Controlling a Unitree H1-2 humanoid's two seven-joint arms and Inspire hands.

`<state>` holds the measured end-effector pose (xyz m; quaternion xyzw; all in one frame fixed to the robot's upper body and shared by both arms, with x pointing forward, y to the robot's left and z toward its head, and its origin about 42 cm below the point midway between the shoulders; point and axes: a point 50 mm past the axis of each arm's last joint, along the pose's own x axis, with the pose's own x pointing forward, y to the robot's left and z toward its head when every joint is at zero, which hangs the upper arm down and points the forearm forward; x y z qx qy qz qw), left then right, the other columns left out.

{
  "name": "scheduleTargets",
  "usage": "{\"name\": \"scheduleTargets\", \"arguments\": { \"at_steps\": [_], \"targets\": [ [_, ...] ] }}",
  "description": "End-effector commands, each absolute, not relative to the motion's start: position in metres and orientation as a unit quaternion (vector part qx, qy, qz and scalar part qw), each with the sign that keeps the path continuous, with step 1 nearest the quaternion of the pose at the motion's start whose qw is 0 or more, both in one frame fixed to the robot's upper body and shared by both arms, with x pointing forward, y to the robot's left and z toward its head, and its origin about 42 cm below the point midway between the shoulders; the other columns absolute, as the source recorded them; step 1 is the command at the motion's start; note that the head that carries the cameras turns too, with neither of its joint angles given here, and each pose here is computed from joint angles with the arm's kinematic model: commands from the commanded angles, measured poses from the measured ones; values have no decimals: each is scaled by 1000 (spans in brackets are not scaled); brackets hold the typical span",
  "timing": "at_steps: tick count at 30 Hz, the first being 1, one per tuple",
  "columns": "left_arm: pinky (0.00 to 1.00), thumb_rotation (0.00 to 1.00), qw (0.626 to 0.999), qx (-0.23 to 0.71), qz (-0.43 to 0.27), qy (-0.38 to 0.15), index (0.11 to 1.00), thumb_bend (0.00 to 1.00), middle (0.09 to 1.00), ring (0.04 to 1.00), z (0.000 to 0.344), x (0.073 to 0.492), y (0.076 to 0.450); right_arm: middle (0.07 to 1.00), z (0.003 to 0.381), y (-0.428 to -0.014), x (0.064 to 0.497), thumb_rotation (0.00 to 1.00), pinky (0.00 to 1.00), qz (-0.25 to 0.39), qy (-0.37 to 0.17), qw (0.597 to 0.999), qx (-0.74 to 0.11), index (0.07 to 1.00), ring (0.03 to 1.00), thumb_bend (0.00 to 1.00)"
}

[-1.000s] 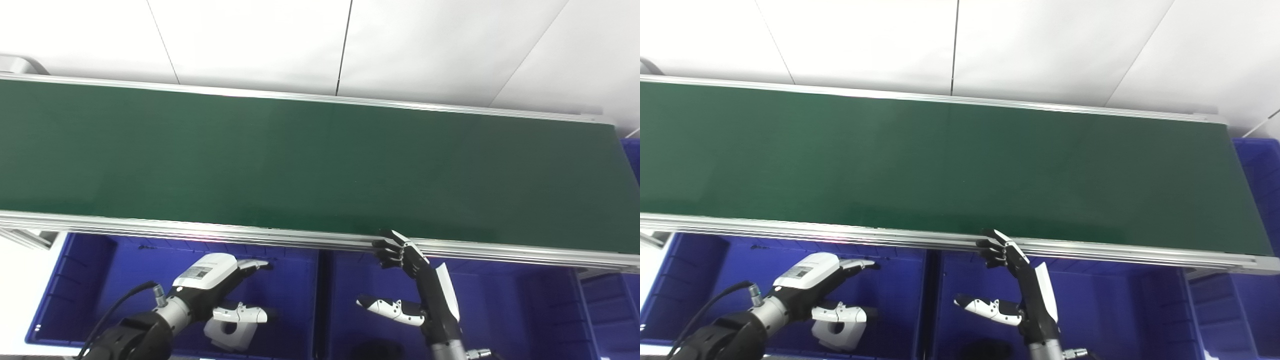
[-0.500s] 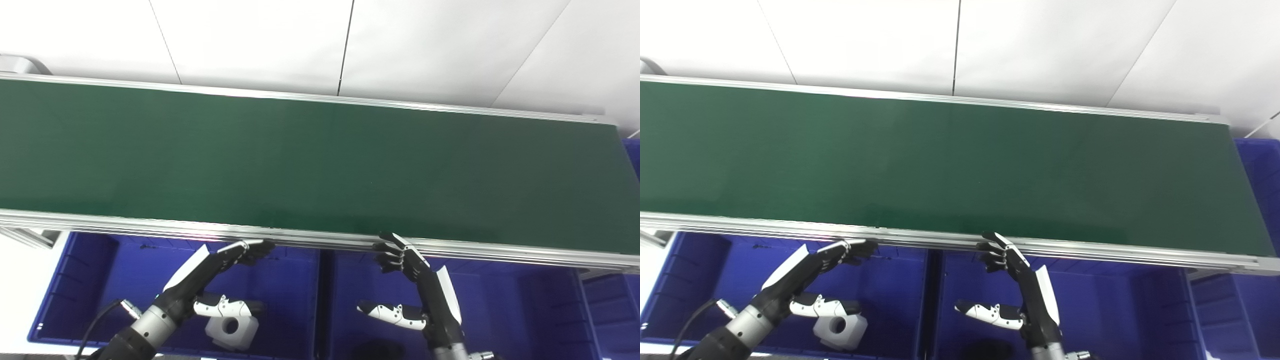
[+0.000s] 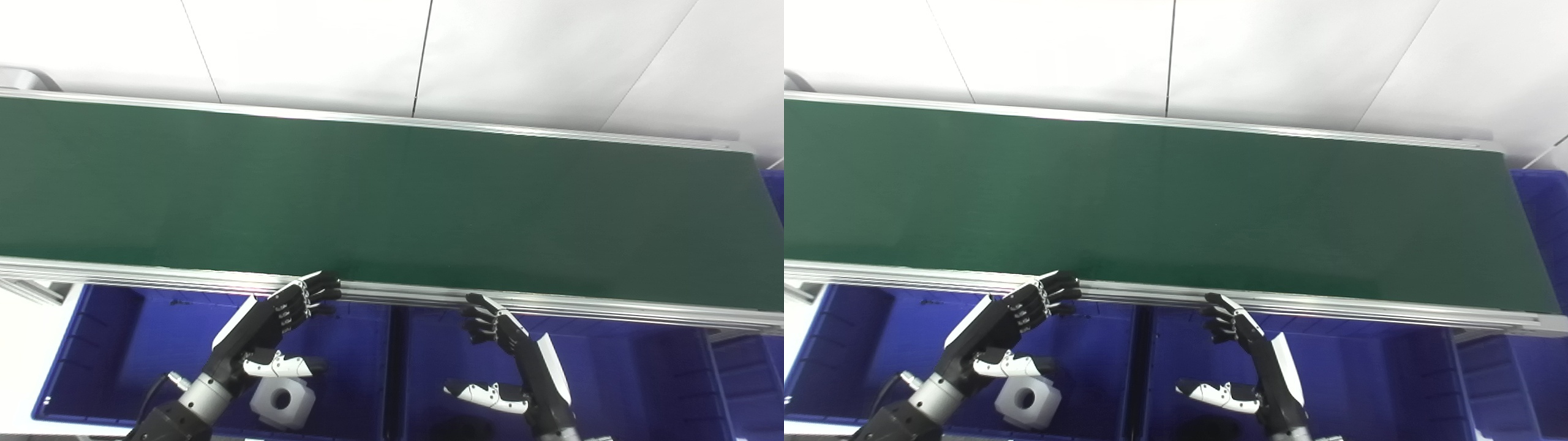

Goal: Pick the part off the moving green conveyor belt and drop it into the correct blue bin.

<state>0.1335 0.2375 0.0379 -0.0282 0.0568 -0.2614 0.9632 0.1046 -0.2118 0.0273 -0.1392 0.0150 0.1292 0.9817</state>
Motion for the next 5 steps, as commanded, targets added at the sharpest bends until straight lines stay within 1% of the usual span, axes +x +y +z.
{"name": "scheduleTargets", "arguments": {
  "at_steps": [1,5],
  "targets": [
    [812,211,962,-42,-265,43,853,856,876,858,40,139,235,768,35,-209,104,343,615,135,-17,982,-134,843,710,871],
    [809,187,962,-38,-266,46,852,859,876,852,36,138,235,770,32,-209,103,336,622,137,-10,982,-130,843,717,869]
  ]
}}
